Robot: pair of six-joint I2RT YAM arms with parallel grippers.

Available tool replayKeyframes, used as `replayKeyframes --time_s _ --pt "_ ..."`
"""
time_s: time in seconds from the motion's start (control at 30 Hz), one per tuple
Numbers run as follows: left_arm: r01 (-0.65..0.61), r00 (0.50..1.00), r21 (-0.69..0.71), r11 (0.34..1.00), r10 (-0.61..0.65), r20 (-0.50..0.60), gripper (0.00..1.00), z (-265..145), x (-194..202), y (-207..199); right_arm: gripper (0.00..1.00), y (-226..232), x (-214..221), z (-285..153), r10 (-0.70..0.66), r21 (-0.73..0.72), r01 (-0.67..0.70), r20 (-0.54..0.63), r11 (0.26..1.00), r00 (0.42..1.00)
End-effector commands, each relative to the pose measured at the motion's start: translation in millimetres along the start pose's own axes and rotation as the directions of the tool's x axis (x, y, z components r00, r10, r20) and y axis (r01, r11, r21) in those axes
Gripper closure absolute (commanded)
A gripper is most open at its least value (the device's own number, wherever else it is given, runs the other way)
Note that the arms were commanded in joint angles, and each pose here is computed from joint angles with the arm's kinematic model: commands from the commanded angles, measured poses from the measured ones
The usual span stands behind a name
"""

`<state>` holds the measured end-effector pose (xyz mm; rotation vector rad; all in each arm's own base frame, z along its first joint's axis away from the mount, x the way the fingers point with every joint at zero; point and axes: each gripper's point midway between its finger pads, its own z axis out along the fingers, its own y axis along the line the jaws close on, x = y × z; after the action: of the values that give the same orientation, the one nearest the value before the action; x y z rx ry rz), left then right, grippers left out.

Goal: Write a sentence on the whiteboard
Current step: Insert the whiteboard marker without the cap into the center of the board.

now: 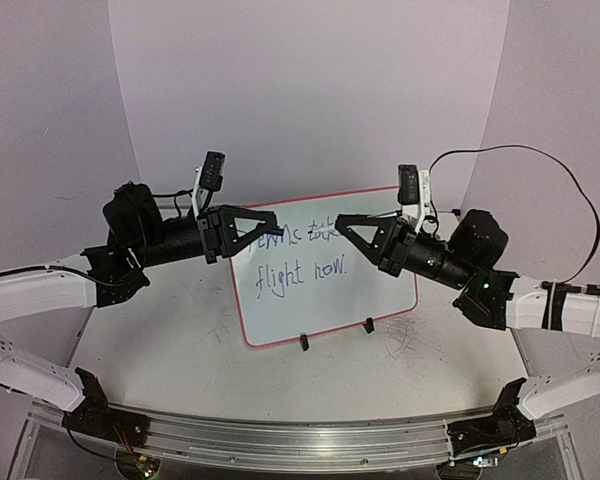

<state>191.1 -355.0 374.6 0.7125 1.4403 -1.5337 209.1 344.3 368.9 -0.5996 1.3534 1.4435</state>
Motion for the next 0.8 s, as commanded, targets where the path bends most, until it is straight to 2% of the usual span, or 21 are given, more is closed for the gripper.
replayKeyframes --time_s 0.0,0.27,0.77 --pt "0.007 0.988 0.045 0.999 -0.014 0.152 1.0 -4 -25 -12 1.0 29 -36 7 0.043 -0.123 -0.023 0.158 0.992 0.987" --pt "0.0 0.987 0.071 0.997 -0.011 0.163 1.0 -1 -26 -18 1.0 28 -27 26 0.116 -0.155 -0.092 0.154 0.984 0.981" --pt "-0.006 0.99 0.091 0.996 -0.007 0.141 1.0 6 -20 -20 1.0 26 -28 26 0.122 -0.148 -0.096 0.178 0.984 0.976"
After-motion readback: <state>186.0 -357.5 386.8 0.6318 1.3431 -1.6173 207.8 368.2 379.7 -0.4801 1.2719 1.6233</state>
